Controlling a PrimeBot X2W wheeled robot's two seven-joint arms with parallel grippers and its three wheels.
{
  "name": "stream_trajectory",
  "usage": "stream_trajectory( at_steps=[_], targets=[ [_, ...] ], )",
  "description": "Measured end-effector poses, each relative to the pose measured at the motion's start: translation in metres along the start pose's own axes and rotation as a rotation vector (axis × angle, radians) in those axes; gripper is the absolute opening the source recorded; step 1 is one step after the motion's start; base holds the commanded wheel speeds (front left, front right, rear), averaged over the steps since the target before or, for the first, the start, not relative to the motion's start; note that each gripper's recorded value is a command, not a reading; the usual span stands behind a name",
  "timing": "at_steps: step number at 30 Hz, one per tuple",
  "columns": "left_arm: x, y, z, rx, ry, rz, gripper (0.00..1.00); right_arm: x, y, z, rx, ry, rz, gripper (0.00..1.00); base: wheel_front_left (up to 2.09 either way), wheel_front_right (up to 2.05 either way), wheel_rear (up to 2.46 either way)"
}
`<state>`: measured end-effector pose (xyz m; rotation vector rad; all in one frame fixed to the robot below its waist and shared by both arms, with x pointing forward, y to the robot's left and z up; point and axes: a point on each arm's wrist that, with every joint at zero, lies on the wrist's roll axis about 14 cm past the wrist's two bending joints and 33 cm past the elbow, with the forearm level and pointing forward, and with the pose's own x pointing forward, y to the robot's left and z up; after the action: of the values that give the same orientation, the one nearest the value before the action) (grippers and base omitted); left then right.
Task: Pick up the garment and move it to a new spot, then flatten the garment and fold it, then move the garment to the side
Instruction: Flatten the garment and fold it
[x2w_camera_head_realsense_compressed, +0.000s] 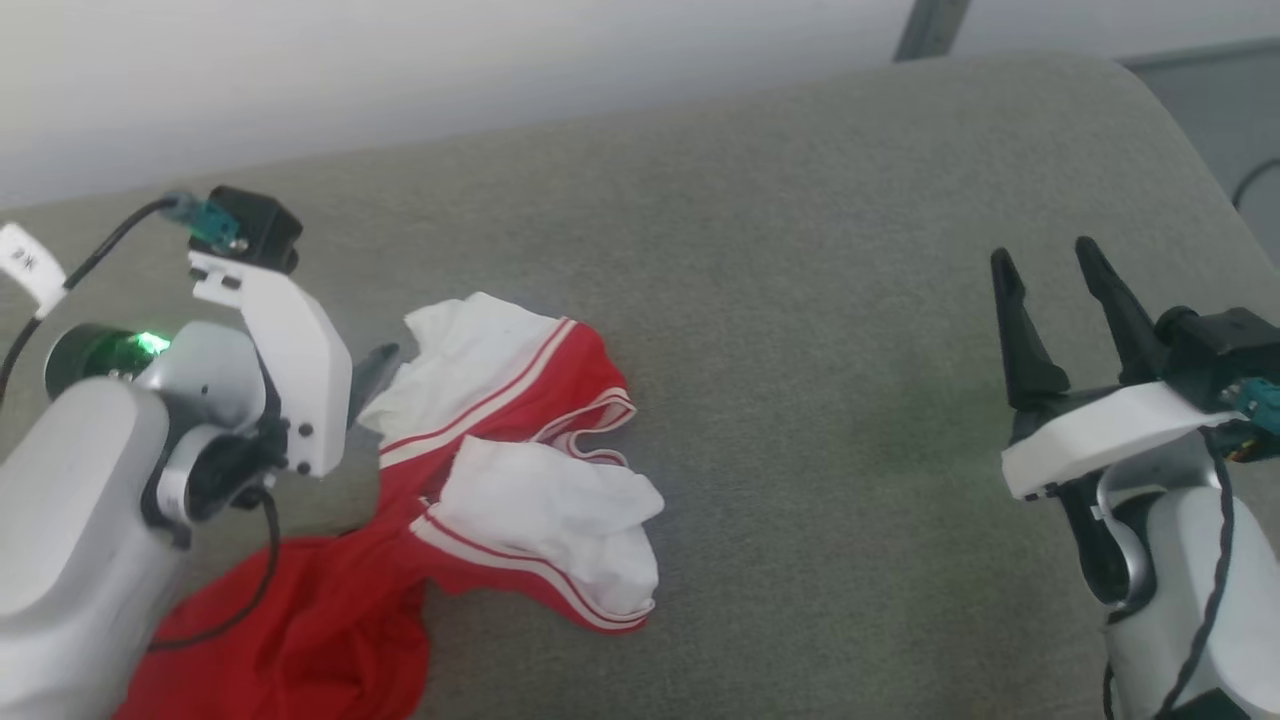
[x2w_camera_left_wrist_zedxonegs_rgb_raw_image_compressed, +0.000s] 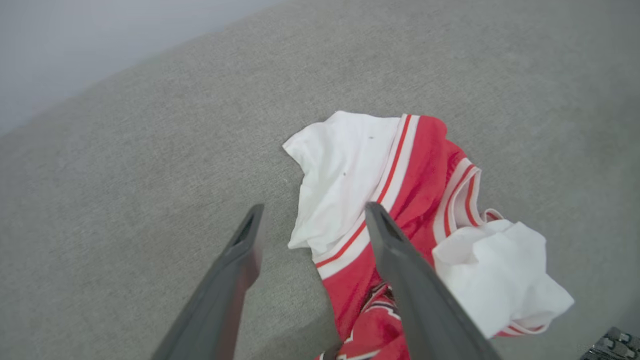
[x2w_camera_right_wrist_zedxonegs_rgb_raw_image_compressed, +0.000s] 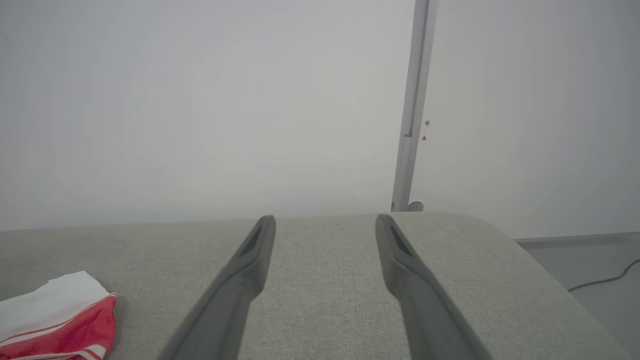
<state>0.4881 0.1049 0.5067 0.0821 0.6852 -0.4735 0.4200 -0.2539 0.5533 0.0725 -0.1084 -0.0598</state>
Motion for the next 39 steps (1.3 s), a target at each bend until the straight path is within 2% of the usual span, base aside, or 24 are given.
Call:
stream_trajectory(
  at_steps=[10,17,18,19,22,28,34,39],
  targets=[
    [0.072,-0.001,-0.031,0.035,0.218,-0.045,1.0,-0.001,-0.017,-0.021,-0.003,0.041,-0.053,1.0,0.0,0.0,0.0],
    [0.104,0.001,-0.063,0.059,0.339,-0.048,1.0,-0.001,-0.028,-0.038,-0.01,0.077,-0.089,1.0,0.0,0.0,0.0],
    [0.107,0.003,-0.064,0.054,0.346,-0.046,0.62,0.0,-0.029,-0.038,-0.011,0.074,-0.09,1.0,0.0,0.0,0.0],
    [0.11,0.003,-0.066,0.042,0.355,-0.048,0.0,0.001,-0.029,-0.039,-0.012,0.076,-0.09,1.0,0.0,0.0,0.0],
    [0.113,0.007,-0.069,0.008,0.369,-0.045,0.0,0.004,-0.03,-0.041,-0.011,0.077,-0.092,1.0,0.0,0.0,0.0],
    [0.109,0.023,-0.063,-0.048,0.301,0.006,0.0,0.01,-0.025,-0.046,-0.012,0.083,-0.078,1.0,0.0,0.0,0.0],
    [0.077,0.083,-0.057,-0.133,0.215,0.17,0.0,0.018,-0.017,-0.043,-0.016,0.072,-0.049,1.0,0.0,0.0,0.0],
    [0.037,0.13,-0.068,-0.215,0.166,0.308,0.0,0.022,-0.003,-0.042,-0.007,0.072,-0.011,1.0,0.0,0.0,0.0]
  ],
)
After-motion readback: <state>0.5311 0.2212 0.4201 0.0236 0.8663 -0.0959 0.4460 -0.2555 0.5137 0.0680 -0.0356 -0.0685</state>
